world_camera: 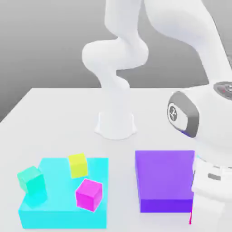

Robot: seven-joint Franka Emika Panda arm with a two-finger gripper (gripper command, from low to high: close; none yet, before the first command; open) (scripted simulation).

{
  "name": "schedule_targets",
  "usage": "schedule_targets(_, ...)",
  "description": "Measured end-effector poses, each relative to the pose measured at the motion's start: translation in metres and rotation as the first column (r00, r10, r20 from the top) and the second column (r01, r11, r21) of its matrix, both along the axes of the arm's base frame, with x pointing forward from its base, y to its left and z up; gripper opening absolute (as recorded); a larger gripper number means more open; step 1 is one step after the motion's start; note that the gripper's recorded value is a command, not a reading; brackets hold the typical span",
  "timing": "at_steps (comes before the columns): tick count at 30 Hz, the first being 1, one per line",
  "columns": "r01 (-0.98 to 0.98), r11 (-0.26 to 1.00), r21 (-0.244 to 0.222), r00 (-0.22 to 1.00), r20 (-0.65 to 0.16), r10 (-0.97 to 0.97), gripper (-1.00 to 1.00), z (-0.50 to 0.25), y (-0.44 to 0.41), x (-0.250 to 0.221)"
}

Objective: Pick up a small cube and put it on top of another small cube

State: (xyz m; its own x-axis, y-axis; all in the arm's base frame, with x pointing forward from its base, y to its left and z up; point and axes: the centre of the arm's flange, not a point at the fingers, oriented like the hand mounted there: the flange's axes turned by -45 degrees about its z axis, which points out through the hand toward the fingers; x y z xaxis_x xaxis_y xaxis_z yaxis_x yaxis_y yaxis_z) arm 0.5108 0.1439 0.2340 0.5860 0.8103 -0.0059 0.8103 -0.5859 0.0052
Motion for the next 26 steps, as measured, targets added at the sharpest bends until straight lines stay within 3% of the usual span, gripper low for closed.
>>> schedule_targets(6, 0.351, 0.936, -0.002, 0.936, 0.003, -0.351, -1.0, 0.042, -0.117, -0.032)
schedule_targets(15, 0.744, 0.668, 0.006, 0.668, 0.0, -0.744, -1.0, 0.077, -0.228, -0.127)
schedule_targets(18, 0.829, 0.559, 0.009, 0.559, -0.004, -0.829, -1.0, 0.075, -0.251, -0.158)
schedule_targets(23, 0.846, 0.533, 0.009, 0.533, -0.003, -0.846, -1.0, 0.023, -0.255, -0.164)
schedule_targets(24, 0.846, 0.532, 0.008, 0.532, -0.002, -0.846, 1.0, 0.017, -0.255, -0.165)
schedule_targets(26, 0.846, 0.532, 0.008, 0.532, -0.002, -0.846, 1.0, 0.017, -0.255, -0.165)
